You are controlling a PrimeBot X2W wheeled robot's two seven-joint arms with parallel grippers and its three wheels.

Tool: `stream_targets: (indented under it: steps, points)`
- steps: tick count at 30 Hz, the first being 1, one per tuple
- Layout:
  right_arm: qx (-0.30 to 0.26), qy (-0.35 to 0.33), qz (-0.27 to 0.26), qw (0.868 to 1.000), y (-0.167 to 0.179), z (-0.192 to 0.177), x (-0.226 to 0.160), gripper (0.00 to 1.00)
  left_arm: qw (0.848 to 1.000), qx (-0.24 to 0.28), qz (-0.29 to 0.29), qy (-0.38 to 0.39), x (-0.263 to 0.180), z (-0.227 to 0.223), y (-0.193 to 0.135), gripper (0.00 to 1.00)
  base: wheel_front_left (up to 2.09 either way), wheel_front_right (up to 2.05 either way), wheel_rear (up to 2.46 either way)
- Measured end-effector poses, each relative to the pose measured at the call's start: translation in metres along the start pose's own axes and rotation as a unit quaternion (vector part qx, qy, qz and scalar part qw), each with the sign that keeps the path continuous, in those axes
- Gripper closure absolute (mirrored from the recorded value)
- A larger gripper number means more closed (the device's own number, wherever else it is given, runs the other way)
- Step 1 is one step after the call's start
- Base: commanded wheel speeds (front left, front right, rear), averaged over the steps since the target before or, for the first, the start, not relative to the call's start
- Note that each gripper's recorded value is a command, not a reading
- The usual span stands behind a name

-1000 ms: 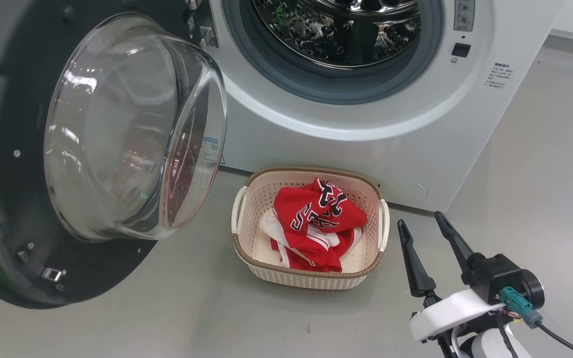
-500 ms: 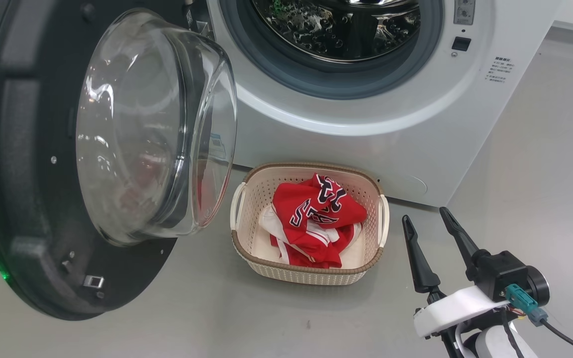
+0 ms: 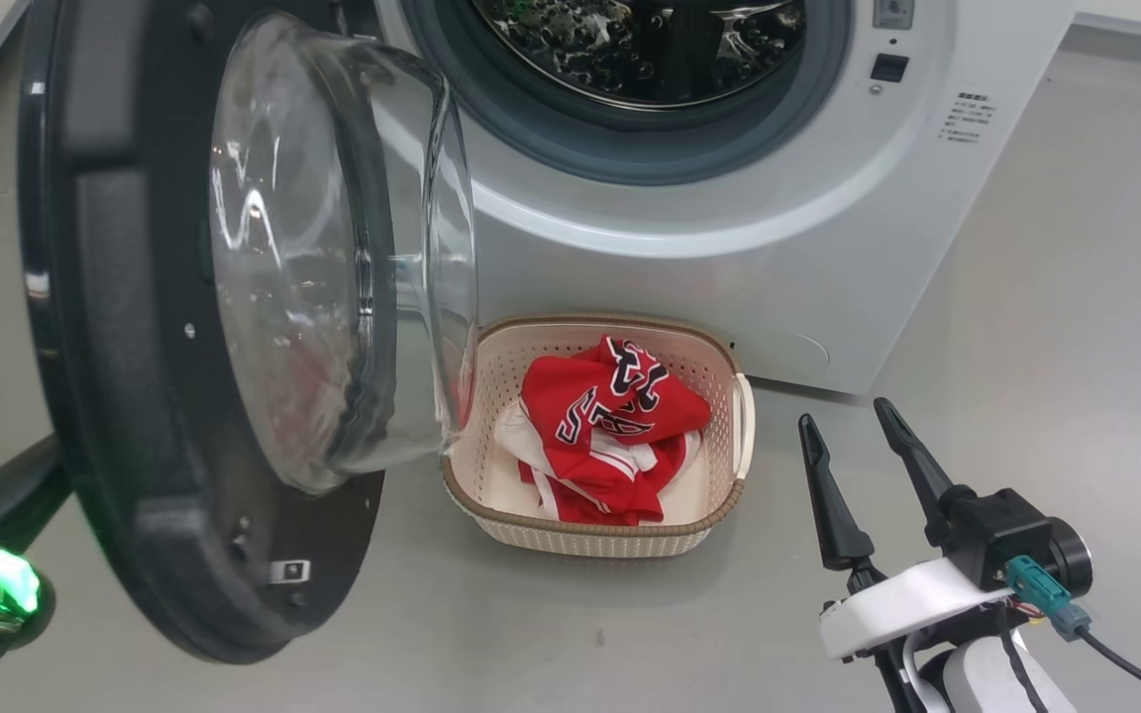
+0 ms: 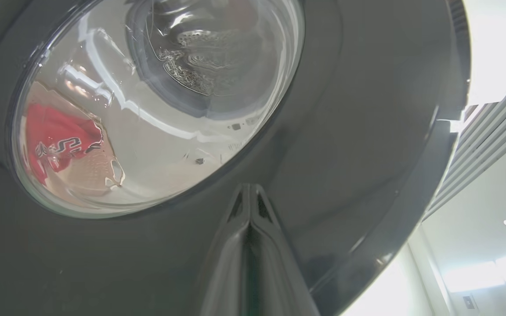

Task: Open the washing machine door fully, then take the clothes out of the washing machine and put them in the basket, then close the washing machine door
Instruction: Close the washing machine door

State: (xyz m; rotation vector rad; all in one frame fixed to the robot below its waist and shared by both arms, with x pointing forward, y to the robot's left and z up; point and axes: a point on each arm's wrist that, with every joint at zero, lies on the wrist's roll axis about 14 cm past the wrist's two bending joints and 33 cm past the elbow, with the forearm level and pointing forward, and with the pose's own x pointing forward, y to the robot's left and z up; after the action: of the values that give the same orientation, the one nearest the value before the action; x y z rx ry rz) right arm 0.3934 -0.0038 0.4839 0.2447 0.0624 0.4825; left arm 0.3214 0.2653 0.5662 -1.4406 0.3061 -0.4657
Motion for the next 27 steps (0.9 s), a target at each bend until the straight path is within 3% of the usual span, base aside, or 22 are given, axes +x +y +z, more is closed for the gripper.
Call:
stream_targets:
  steps: [13,27]
  points:
    - [0.003,-0.008,-0.033,0.999,-0.018,0.004,-0.009,0.0,0.993,0.012,-0.047,0.109,0.035,-0.044,-0.019,1.0,0.0,0.0,0.0]
    - [0.008,-0.021,-0.094,0.995,-0.052,0.008,-0.024,0.0,0.967,0.011,-0.086,0.239,0.078,-0.097,-0.026,1.0,0.0,0.0,0.0]
